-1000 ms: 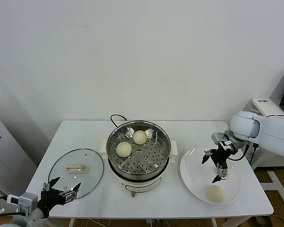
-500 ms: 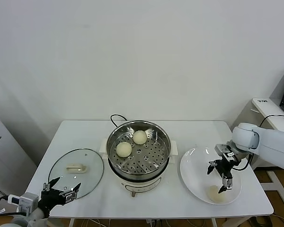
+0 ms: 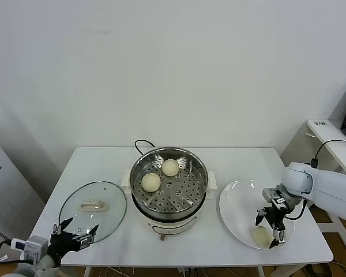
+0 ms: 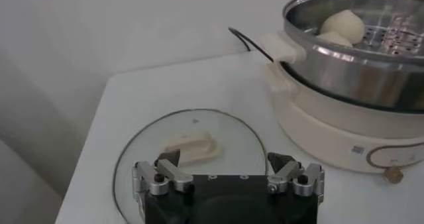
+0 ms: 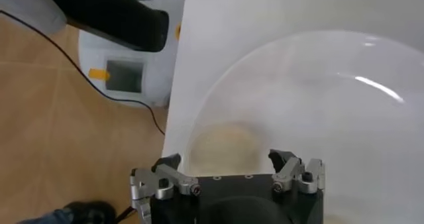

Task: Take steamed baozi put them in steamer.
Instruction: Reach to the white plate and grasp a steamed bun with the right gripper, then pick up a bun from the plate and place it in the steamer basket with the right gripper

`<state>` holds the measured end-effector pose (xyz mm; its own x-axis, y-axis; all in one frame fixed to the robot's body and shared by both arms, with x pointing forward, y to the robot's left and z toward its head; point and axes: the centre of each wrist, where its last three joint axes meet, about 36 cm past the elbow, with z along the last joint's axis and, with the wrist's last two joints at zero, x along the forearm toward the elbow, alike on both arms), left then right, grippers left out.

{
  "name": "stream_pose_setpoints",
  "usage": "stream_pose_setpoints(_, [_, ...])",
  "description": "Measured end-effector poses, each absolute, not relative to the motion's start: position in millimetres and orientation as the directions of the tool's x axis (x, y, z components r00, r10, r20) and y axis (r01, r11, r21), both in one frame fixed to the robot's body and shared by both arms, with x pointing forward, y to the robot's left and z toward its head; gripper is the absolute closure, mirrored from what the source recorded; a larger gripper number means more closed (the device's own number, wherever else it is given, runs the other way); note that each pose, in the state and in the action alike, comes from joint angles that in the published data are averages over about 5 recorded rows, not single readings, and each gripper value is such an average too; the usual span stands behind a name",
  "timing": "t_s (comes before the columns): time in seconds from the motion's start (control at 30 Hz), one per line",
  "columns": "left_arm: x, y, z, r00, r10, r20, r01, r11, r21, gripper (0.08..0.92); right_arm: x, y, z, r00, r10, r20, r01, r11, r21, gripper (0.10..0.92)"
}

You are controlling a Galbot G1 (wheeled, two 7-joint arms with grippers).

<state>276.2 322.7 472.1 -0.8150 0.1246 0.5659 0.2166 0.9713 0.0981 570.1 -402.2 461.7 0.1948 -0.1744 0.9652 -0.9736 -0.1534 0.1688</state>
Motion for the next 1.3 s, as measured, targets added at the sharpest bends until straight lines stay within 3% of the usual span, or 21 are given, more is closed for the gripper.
stream_pose_setpoints(0.43, [276.1,320.9,475.2,-0.819,0.126,0.560,0.219,0.970,0.103,0.177,570.2,-407.1,455.8,0.199,-0.173,0.965,-0.975,-0.133,0.178,0.530])
stream_pose_setpoints(0.7, [277.2,320.8,476.7,-0.822,0.124,0.556,0.218,0.970,0.107,0.177,576.9,-406.1,476.8,0.184,-0.169,0.968,-0.975,-0.156,0.158,0.547])
stream_pose_setpoints(1.0, [281.4,321.6,477.9,-0.820,0.118,0.560,0.220,0.968,0.117,0.177,621.4,-389.9,566.6,0.034,-0.210,0.977,-0.974,-0.228,-0.015,0.547])
stream_pose_setpoints(1.3, [282.2,321.1,478.0,-0.818,0.119,0.562,0.224,0.967,0.121,0.177,665.2,-333.3,656.5,-0.106,-0.345,0.933,-0.878,-0.409,-0.250,0.547])
